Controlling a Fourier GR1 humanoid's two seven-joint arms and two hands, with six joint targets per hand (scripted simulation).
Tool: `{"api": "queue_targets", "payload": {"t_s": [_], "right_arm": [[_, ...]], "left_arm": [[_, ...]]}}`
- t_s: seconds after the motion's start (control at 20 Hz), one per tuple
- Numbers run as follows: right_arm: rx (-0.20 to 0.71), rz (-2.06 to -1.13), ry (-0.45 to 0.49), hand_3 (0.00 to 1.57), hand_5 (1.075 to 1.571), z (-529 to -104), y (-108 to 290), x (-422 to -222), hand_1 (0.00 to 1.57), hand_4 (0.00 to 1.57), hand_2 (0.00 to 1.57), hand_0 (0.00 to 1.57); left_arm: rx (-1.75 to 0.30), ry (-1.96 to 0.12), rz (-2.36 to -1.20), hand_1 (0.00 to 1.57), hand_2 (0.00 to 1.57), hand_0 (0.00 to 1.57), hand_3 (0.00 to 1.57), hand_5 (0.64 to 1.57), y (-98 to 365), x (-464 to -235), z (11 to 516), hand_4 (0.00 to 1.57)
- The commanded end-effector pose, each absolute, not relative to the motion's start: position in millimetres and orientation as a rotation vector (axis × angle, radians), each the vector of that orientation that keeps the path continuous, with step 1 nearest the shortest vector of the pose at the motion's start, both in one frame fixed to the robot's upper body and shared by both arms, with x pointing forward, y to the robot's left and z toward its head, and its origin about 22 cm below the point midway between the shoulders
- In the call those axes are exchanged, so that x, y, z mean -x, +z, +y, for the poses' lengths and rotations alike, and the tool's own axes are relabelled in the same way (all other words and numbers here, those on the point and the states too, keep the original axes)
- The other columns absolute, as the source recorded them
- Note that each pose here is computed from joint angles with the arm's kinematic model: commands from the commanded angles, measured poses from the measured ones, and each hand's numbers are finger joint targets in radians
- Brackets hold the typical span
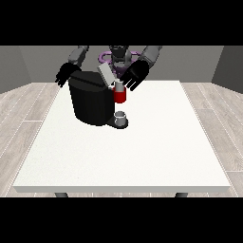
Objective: Insert the coffee pod into the coffee machine and close the lid
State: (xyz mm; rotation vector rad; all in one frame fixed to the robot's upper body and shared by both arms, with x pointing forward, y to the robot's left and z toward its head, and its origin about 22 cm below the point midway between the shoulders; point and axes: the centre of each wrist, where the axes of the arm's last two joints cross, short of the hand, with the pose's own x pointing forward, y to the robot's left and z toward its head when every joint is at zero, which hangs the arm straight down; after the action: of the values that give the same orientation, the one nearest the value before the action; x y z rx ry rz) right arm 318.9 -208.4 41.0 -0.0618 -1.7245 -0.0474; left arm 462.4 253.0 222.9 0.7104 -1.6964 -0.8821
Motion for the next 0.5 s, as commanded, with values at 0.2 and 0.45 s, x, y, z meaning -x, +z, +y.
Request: {"api": "queue_targets", "payload": {"t_s": [0.2, 0.45], "right_arm": [[0.067, -1.709, -0.087, 0.0, 1.571, -205.7, 29.6, -311.9, 0.0, 0.51, 0.0, 0.0], [0.065, -1.727, -0.062, 0.0, 1.571, -227.4, 40.2, -313.6, 0.0, 0.45, 0.0, 0.0]], "left_arm": [[-0.672, -0.909, -1.653, 1.16, 1.24, 1.16, 1.18, 1.571, 213.2, -463.4, 248.3, 0.51], [-0.69, -0.899, -1.634, 1.22, 1.27, 1.22, 1.2, 1.571, 199.9, -462.8, 250.4, 0.49]]}}
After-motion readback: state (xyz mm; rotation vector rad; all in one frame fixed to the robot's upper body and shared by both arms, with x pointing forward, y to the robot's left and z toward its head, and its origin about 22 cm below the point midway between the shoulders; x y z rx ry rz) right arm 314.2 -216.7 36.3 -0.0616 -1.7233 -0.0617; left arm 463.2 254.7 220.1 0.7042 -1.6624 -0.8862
